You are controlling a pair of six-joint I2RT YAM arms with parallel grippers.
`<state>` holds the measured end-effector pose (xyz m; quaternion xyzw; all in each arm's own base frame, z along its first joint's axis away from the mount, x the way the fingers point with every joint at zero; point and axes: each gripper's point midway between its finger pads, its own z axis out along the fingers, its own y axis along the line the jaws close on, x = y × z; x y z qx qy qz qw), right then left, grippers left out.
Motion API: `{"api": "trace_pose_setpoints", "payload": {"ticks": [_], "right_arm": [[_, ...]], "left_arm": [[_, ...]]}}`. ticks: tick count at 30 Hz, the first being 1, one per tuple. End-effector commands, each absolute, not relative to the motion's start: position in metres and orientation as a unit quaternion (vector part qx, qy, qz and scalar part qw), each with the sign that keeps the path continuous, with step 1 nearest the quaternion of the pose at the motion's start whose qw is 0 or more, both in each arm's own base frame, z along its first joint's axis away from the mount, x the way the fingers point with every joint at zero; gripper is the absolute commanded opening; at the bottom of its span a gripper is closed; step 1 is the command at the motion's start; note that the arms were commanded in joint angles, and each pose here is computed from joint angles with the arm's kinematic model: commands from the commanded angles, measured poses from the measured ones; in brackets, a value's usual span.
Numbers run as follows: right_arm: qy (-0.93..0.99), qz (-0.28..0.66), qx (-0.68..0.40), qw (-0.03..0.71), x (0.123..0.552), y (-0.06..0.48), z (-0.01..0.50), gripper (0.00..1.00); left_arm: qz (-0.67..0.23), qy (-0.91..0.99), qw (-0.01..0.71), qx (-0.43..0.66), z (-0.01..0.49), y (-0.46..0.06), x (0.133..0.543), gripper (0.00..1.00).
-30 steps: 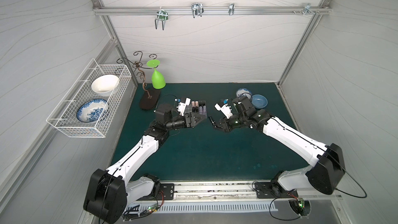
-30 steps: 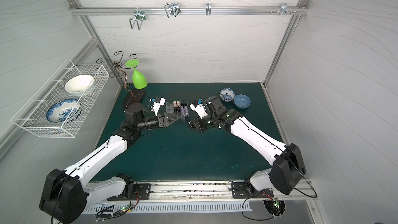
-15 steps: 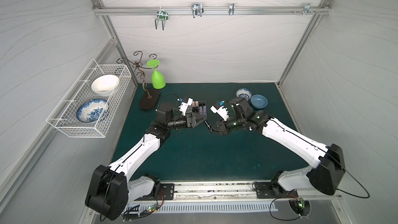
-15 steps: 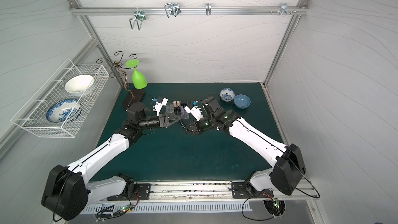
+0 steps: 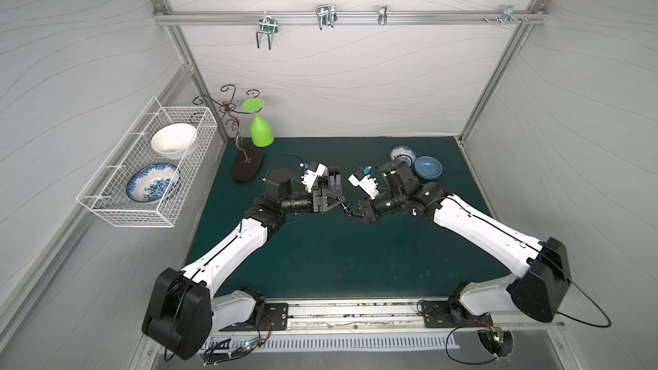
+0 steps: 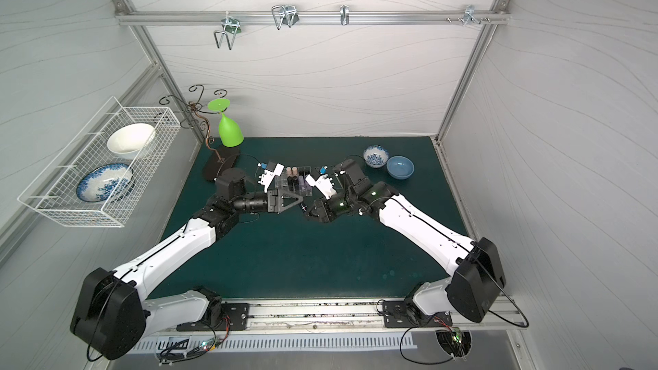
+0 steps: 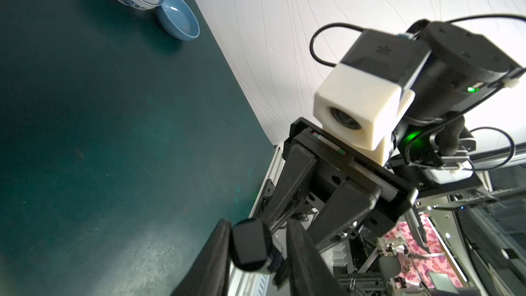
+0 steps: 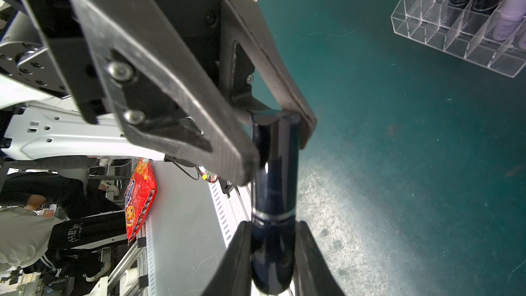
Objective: Arrange the lipsticks in the organizer
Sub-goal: Pick up the lipstick at the center of the board.
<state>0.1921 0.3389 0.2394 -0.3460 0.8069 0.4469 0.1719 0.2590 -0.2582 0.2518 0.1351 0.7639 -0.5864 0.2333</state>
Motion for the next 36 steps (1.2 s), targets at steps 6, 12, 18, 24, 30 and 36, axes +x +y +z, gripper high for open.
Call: {"api": "trace_pose_setpoints", "payload": {"ticks": [6,12,18,24,30,36], "right_arm": [[0.800,0.449,-0.354,0.181,0.191,0.340,0.249,0.22],[0.819,0.407,-0.339,0.222,0.203,0.325,0.246,0.87],[0.849,0.341,-0.287,0.284,0.232,0.290,0.222,0.99],[0.861,0.334,-0.230,0.306,0.256,0.265,0.193,0.99],[0.865,0.327,-0.213,0.315,0.261,0.260,0.174,0.99],[0.869,0.314,-0.214,0.317,0.267,0.260,0.160,0.99]], "left_arm": [[-0.588,0.748,0.259,0.166,0.273,-0.264,0.261,0.21],[-0.474,0.813,0.311,0.135,0.252,-0.239,0.277,0.17],[-0.297,0.870,0.386,0.079,0.227,-0.185,0.305,0.15],[-0.148,0.863,0.481,0.035,0.222,-0.140,0.350,0.15],[-0.050,0.855,0.515,0.039,0.211,-0.129,0.398,0.15],[-0.014,0.856,0.515,0.035,0.187,-0.131,0.433,0.12]]}}
